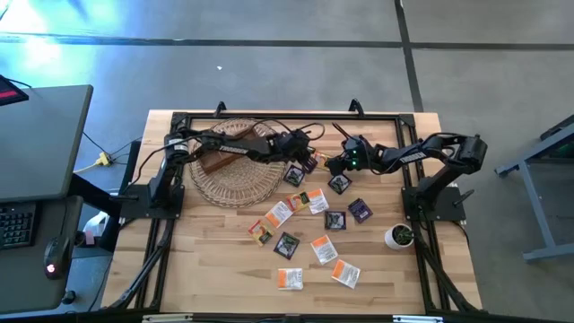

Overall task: Pick & Place Tea
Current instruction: Put the yellow tea bag into the right section of the wooden organizer

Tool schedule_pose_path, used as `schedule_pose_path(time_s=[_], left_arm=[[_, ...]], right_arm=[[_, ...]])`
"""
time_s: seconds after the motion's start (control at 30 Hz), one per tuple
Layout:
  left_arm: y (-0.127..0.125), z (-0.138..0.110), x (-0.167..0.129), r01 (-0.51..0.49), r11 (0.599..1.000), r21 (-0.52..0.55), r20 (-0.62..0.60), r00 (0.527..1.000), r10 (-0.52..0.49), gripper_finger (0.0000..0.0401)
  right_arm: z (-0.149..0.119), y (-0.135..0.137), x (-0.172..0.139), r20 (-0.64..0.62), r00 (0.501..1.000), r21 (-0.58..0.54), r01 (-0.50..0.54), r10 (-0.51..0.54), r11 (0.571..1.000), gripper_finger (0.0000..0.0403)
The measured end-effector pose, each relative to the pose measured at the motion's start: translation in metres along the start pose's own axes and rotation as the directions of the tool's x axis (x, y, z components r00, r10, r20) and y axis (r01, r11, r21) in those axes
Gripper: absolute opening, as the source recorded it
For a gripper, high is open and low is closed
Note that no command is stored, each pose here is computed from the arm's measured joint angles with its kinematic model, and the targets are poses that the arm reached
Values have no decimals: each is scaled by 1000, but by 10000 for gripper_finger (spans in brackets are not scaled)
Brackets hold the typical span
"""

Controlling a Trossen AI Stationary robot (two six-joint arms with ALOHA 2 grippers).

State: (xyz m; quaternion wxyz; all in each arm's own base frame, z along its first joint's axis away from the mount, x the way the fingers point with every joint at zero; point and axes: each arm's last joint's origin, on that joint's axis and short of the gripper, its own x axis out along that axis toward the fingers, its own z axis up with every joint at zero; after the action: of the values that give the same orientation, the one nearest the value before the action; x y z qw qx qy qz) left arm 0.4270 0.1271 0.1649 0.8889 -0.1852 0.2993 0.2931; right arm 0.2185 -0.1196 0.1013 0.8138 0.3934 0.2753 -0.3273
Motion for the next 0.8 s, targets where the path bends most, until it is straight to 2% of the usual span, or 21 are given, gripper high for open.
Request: schedule_pose_path(time_s=[0.33, 0.6, 0.8], left_arm=[[-5, -2, -1, 56, 998, -26, -23, 998, -56, 107], [-6, -3, -1, 22, 999, -23, -9, 1000, -22, 107], [-8, 0, -1, 42, 999, -23, 21, 999, -42, 107]], right_arm=[[0, 0, 0, -1, 1000, -3, 1, -1, 1000, 114], [0, 0, 0, 4, 1000, -5, -4, 4, 1000, 114], [0, 0, 0, 5, 1000, -12, -5, 5, 1000, 114]])
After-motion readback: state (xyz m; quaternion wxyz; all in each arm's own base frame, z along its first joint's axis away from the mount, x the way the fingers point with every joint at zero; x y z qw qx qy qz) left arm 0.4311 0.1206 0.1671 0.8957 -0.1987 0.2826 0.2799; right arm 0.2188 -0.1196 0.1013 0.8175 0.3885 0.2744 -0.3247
